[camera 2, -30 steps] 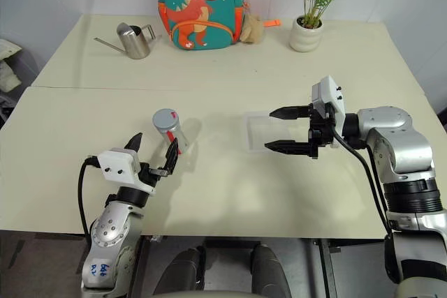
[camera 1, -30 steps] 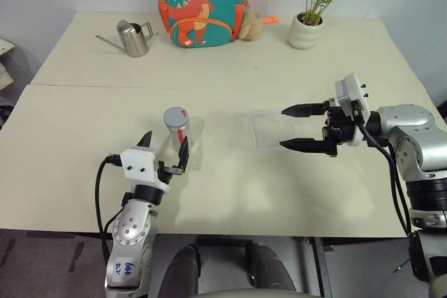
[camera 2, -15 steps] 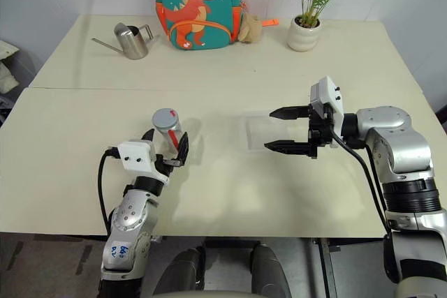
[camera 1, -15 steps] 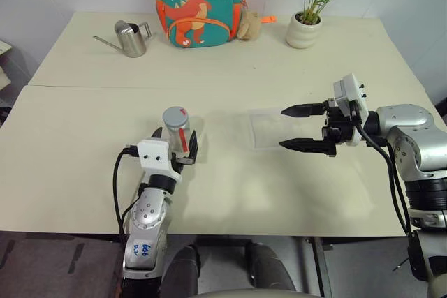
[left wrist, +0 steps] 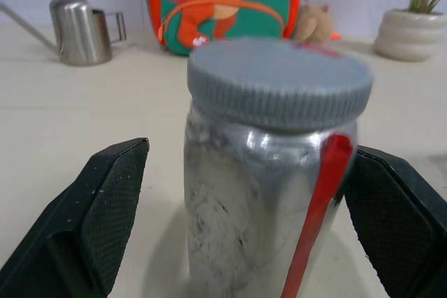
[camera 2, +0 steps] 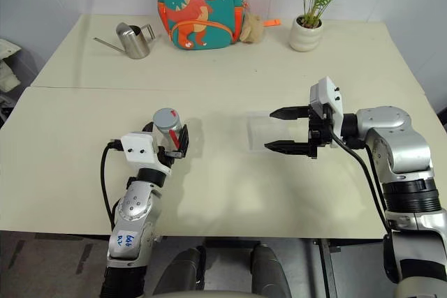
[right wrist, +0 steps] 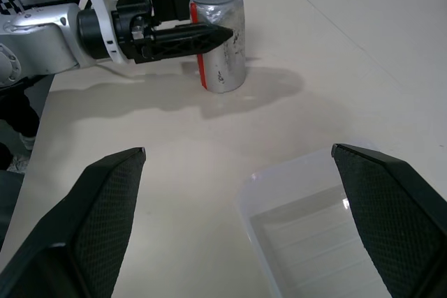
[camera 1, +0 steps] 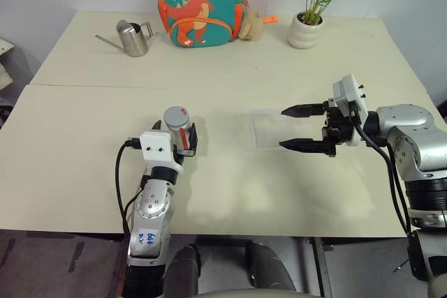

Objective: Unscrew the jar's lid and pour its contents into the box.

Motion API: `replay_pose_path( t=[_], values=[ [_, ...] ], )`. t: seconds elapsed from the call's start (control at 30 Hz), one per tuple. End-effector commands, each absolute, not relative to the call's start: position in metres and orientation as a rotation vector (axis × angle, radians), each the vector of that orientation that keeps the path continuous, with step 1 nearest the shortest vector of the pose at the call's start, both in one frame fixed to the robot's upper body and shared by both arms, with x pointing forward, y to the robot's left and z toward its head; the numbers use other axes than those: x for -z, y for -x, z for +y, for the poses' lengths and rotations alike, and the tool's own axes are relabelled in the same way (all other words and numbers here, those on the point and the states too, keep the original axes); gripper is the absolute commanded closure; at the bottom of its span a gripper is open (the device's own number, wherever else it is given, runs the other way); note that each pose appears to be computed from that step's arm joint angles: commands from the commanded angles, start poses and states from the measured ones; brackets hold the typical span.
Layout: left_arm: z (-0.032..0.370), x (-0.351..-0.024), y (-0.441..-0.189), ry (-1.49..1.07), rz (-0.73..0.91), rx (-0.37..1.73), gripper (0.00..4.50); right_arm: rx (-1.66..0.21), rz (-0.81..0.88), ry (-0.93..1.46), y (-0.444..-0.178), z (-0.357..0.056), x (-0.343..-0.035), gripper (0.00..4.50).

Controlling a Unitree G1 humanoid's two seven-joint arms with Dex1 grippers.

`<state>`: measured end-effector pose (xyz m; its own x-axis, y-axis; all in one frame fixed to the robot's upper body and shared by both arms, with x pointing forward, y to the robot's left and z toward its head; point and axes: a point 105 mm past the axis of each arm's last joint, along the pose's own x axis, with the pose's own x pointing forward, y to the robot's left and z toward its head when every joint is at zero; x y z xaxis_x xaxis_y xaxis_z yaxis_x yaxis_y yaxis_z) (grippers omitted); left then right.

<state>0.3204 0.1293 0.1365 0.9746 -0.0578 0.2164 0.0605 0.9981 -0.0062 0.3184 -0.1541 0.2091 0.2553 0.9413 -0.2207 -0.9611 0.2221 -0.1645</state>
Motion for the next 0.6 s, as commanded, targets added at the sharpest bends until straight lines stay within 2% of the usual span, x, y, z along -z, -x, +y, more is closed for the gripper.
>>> replay_pose_path(
  t=[0.03, 0.5, 0.53, 0.6],
  values=[
    [0.1273, -0.1414, -0.324, -0.01, -0.23, 0.046, 0.03, -1.319, 0.04, 0.312, -0.3161, -0.1527, -0.2167, 0.0],
    [0.1258, -0.1462, -0.3286, -0.019, -0.244, 0.041, 0.03, -1.305, 0.047, 0.317, -0.3185, -0.153, -0.2146, 0.0],
    [0.1265, -0.1468, -0.329, -0.021, -0.247, 0.037, 0.33, -1.305, 0.047, 0.317, -0.3185, -0.1529, -0.2145, 0.0],
    [0.1272, -0.1485, -0.3298, -0.022, -0.254, 0.034, 0.62, -1.302, 0.047, 0.317, -0.3188, -0.1528, -0.2145, 0.0]
  ],
)
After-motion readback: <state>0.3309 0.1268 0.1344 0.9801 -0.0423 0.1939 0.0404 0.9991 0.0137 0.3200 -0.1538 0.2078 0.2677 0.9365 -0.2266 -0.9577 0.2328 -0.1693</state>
